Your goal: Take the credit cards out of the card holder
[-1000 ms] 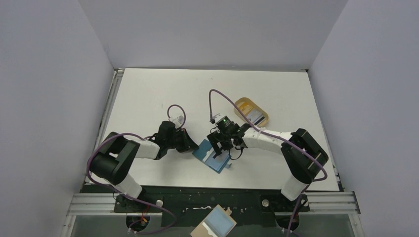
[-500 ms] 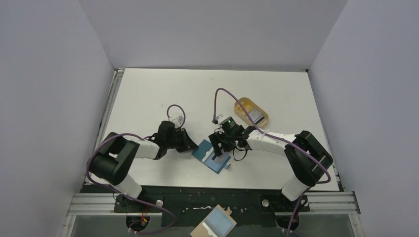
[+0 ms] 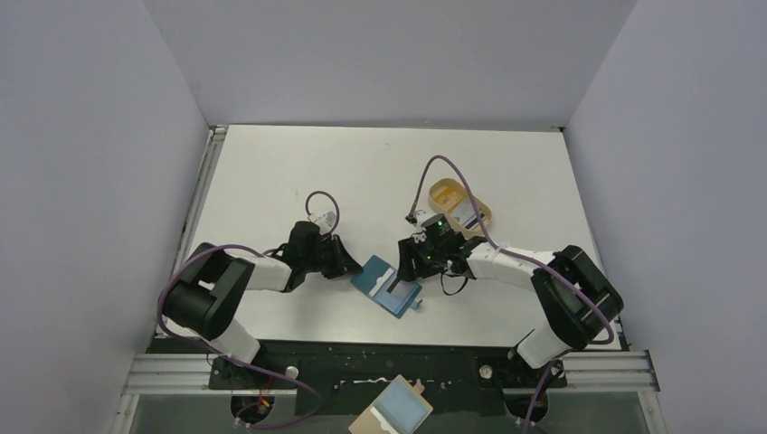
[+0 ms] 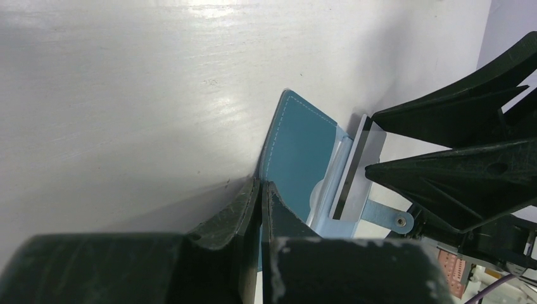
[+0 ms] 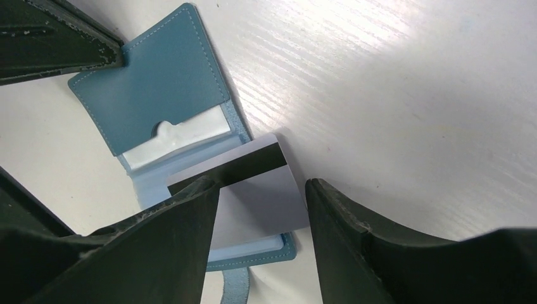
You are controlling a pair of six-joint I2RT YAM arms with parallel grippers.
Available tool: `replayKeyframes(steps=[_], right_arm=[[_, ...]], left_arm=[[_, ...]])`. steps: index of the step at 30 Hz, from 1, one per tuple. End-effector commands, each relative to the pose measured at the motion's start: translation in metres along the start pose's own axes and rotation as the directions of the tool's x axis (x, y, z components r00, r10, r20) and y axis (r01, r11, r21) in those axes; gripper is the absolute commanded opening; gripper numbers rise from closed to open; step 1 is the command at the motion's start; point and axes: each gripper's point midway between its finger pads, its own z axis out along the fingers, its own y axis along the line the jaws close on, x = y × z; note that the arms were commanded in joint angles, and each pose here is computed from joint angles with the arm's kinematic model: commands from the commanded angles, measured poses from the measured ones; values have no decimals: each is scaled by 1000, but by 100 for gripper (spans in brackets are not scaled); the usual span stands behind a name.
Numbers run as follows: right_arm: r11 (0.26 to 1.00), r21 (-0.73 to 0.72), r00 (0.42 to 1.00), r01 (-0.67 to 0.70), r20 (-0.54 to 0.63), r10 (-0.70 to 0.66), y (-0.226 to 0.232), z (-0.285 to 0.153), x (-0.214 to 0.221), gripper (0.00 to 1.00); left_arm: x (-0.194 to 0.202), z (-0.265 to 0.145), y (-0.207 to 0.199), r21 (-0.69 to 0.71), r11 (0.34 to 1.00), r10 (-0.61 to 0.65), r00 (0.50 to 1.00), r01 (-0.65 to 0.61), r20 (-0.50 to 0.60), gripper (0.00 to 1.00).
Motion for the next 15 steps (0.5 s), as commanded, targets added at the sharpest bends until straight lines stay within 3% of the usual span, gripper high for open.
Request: replayKeyframes(steps=[1,6,15], right_arm=[[997,-35,997,-67,-31,65,1,0,14,53],[995,-35,996,-89,-29,88,-4,1,16,41],[987,-59,989,-147,-29,146,-15,5,24,6]], left_arm=[[-7,-4,-4,15,999,33,999,-33,27,0],[-7,-4,-4,15,999,33,999,-33,28,0],[-8,-4,-5,25,999,28,999,-28,28,0]])
